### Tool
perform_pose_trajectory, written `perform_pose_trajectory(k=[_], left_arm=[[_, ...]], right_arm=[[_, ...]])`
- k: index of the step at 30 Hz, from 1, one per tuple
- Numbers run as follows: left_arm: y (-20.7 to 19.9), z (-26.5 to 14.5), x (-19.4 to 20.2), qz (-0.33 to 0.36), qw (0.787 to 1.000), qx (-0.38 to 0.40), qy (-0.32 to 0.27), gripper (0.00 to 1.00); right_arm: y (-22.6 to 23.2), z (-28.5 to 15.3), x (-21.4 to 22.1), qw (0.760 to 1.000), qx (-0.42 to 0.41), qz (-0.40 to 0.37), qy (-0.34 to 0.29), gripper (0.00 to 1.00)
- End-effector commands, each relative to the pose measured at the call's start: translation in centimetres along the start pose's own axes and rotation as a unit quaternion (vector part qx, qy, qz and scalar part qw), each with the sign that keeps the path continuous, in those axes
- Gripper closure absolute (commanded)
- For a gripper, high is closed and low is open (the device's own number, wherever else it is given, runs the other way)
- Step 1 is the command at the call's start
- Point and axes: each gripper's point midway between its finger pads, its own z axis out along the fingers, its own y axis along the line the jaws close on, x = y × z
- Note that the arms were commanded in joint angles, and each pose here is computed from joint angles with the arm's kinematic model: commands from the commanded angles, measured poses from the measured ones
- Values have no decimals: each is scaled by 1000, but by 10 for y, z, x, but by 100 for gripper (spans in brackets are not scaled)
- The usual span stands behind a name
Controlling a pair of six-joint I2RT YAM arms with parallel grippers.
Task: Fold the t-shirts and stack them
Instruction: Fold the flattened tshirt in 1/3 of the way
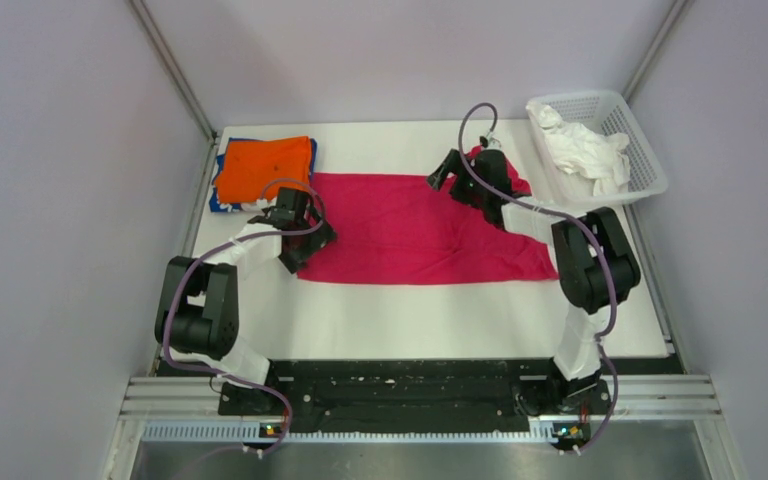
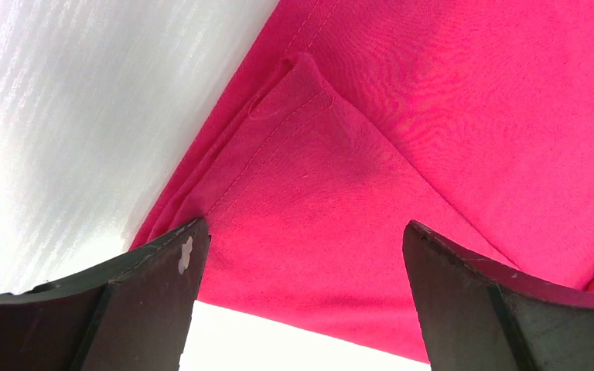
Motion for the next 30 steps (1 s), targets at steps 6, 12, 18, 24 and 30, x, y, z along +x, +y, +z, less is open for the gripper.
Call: perform_pose_trajectory(k=[6, 12, 18, 24, 30], left_arm=[[-10, -14, -18, 2, 999, 16, -32, 1], [-39, -5, -14, -7, 996, 84, -13, 1], [-31, 16, -3, -28, 997, 66, 7, 1], [8, 17, 22, -24, 999, 13, 28, 1], [31, 1, 53, -33, 998, 22, 38, 1]], right_arm=[[-30, -55, -27, 987, 100, -121, -33, 1], [-76, -77, 18, 982, 154, -110, 8, 1], [-102, -78, 44, 979, 185, -83, 28, 1], [-120, -96, 69, 974, 216, -53, 50, 1], [-130, -129, 103, 964, 252, -31, 82, 1]])
